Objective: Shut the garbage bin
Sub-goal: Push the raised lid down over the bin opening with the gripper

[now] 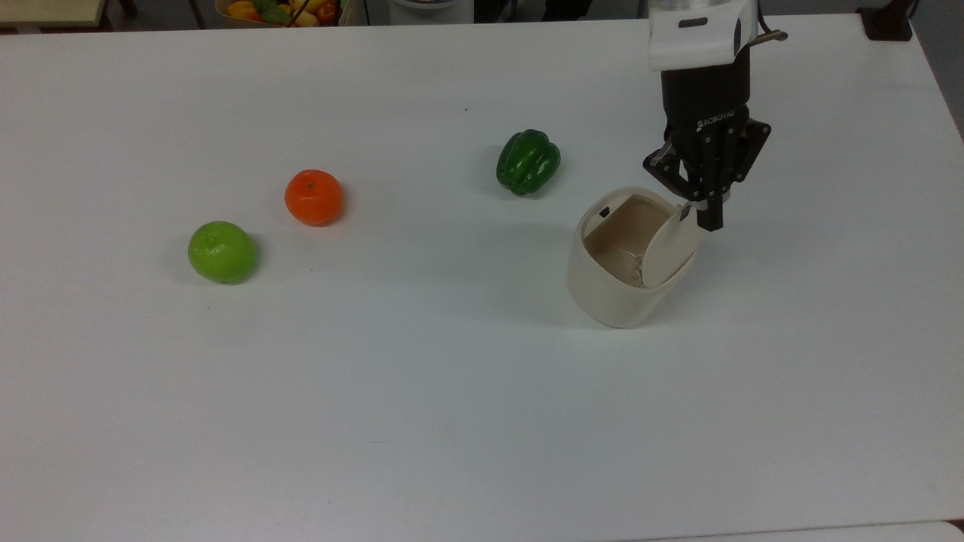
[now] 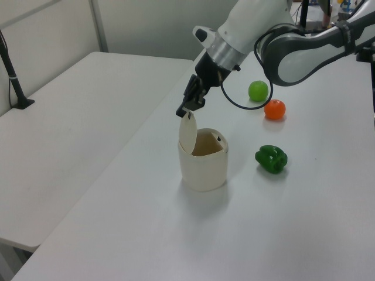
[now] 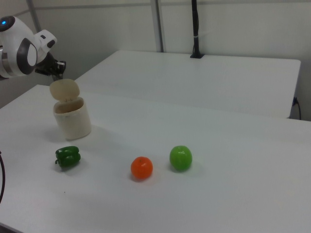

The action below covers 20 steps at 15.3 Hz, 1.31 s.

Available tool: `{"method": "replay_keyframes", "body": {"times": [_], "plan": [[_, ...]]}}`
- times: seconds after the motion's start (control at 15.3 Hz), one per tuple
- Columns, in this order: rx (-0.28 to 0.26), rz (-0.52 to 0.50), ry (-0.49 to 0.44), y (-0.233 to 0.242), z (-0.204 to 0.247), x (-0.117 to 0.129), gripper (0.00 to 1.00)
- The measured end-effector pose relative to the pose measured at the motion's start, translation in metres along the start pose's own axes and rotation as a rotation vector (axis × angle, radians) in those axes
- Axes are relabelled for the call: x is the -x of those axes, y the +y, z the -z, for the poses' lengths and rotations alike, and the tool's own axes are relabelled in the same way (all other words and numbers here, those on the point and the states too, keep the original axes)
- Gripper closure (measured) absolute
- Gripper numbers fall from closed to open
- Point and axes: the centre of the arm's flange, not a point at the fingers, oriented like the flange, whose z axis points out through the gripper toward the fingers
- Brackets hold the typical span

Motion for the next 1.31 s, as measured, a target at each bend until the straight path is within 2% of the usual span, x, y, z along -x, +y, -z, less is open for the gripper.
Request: {"method": "replay_keyframes", "body": {"times": [0.46,0.72,1.11,1.31], "plan": [[-0.001,0.059,-0.088,0.003,-0.006,0.009,0.99],[-0.007,0.112,-0.179,0.007,-0.009,0.019,0.99],[0.004,0.121,-0.224,0.025,-0.015,0.028,0.99],[0.0,0.138,-0.292,0.037,-0.022,0.04,0.99]]}}
